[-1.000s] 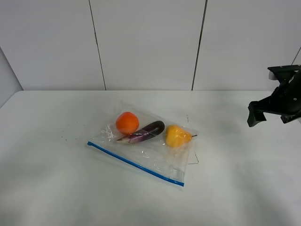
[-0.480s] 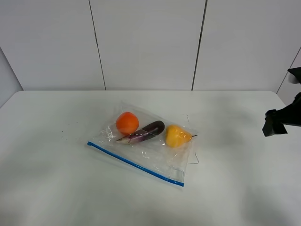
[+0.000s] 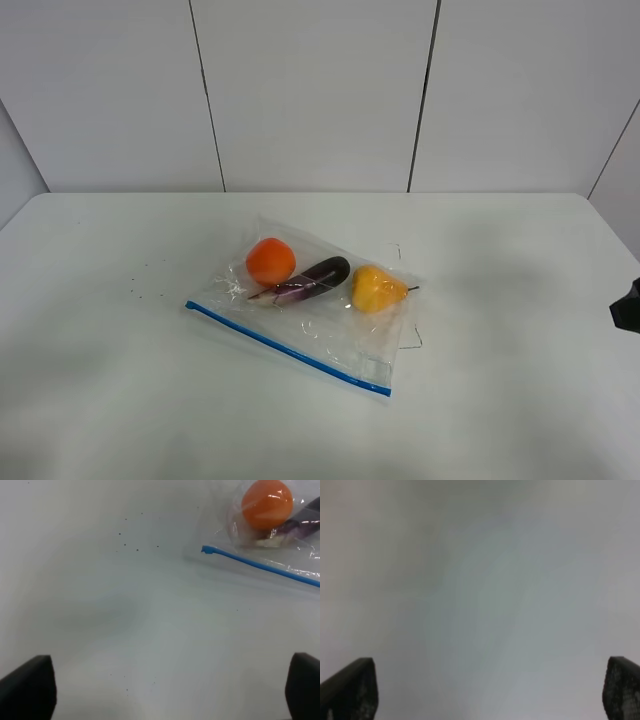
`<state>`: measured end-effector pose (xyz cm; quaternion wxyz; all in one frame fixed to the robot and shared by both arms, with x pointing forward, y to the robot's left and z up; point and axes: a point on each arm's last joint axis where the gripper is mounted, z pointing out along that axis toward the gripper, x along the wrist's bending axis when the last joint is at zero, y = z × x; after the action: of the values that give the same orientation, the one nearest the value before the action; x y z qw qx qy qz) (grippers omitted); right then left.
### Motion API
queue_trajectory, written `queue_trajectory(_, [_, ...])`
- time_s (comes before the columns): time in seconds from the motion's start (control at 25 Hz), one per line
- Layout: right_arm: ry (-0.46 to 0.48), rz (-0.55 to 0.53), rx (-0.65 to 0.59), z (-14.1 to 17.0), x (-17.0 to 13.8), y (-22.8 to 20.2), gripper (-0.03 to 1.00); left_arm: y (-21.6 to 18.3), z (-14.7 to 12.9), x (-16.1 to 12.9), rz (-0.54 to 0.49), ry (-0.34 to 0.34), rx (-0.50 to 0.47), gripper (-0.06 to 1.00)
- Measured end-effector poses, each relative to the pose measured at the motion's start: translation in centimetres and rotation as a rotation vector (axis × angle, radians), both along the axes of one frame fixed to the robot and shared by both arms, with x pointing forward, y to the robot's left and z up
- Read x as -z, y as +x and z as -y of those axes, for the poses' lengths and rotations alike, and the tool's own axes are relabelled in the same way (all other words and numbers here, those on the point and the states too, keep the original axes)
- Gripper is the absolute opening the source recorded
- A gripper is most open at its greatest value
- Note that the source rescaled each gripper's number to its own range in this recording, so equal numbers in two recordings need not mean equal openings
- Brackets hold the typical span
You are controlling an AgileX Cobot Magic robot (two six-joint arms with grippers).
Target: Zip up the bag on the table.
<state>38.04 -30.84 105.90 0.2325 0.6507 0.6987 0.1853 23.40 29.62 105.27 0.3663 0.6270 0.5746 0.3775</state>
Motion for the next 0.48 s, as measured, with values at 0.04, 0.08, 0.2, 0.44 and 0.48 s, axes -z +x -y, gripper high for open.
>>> queue_trajectory(0.04, [0.013, 0.023, 0.001, -0.1, -0.2, -0.6, 1.0, 0.0, 0.0, 0.0, 0.0, 0.0, 0.0, 1.0])
queue_trajectory(0.08, [0.025, 0.05, 0.002, -0.3, -0.3, -1.3, 1.0, 0.0, 0.0, 0.0, 0.0, 0.0, 0.0, 1.0])
queue_trajectory(0.2, [0.051, 0.111, 0.001, -0.6, -0.4, -3.5, 1.0, 0.0, 0.0, 0.0, 0.0, 0.0, 0.0, 1.0])
queue_trajectory(0.44, [0.064, 0.216, -0.01, -1.1, 0.0, -8.4, 1.0, 0.0, 0.0, 0.0, 0.0, 0.0, 0.0, 1.0])
queue_trajectory(0.48, [0.063, 0.231, -0.011, -1.2, 0.1, -9.1, 1.0, 0.0, 0.0, 0.0, 0.0, 0.0, 0.0, 1.0])
